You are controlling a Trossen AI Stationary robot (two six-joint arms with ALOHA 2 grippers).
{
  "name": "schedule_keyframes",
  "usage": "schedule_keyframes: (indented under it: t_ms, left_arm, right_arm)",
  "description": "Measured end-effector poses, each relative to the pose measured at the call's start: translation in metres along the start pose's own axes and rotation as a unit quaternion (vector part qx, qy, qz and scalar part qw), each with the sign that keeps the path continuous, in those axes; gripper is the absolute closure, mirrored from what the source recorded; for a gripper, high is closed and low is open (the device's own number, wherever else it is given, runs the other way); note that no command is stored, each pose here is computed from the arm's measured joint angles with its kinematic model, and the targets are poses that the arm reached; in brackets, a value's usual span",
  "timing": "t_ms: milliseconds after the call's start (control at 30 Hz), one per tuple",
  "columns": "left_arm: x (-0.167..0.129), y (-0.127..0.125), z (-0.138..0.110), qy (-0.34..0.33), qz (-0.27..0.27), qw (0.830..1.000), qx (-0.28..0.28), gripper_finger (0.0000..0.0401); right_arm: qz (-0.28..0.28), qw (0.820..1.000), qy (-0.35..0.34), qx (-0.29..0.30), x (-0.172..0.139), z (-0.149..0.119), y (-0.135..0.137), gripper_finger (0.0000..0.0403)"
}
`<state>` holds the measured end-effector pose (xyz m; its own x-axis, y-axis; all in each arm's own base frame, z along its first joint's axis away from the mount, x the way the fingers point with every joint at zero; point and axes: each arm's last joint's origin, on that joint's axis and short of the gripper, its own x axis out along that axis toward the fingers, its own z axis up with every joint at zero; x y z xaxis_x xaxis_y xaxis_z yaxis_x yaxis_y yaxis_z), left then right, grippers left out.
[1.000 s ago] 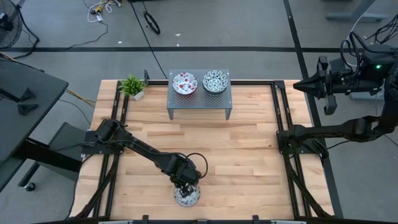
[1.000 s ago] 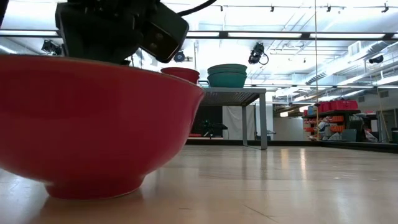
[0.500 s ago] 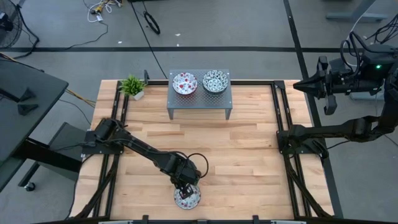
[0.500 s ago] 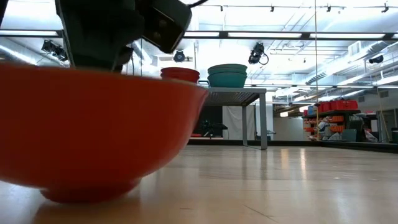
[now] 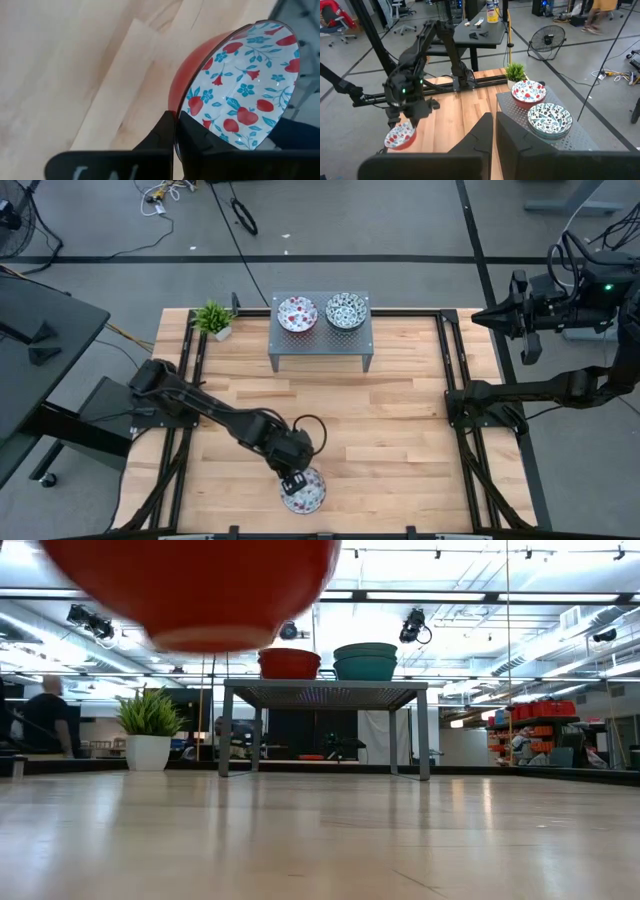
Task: Pick & Place Mini bowls
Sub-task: Stack the red and white patterned bowl on top of the other red and white patterned bowls on the shelf
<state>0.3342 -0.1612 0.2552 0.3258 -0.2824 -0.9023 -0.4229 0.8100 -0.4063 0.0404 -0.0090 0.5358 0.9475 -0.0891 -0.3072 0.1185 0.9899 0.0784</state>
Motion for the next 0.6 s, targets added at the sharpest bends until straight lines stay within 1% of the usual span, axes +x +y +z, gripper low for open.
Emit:
schedule_keyframes:
  t_ms: [300, 500, 600]
  left_arm:
    - [-0.047, 0.002, 0.002, -0.061, -0.027, 0.998, 0.001, 0.0393]
    - [-0.085, -0.006, 0.011, -0.108, -0.049, 0.992, 0.03, 0.0393]
    - [-0.106, -0.01, 0.018, -0.129, -0.046, 0.989, 0.054, 0.0393]
  right_arm:
    - [0.0, 1.0, 0.0, 0.0, 0.0, 0.0, 0.0, 0.0378]
    - [0.0, 1.0, 0.0, 0.0, 0.0, 0.0, 0.0, 0.0378]
    - [0.0, 1.0, 0.0, 0.0, 0.0, 0.0, 0.0, 0.0378]
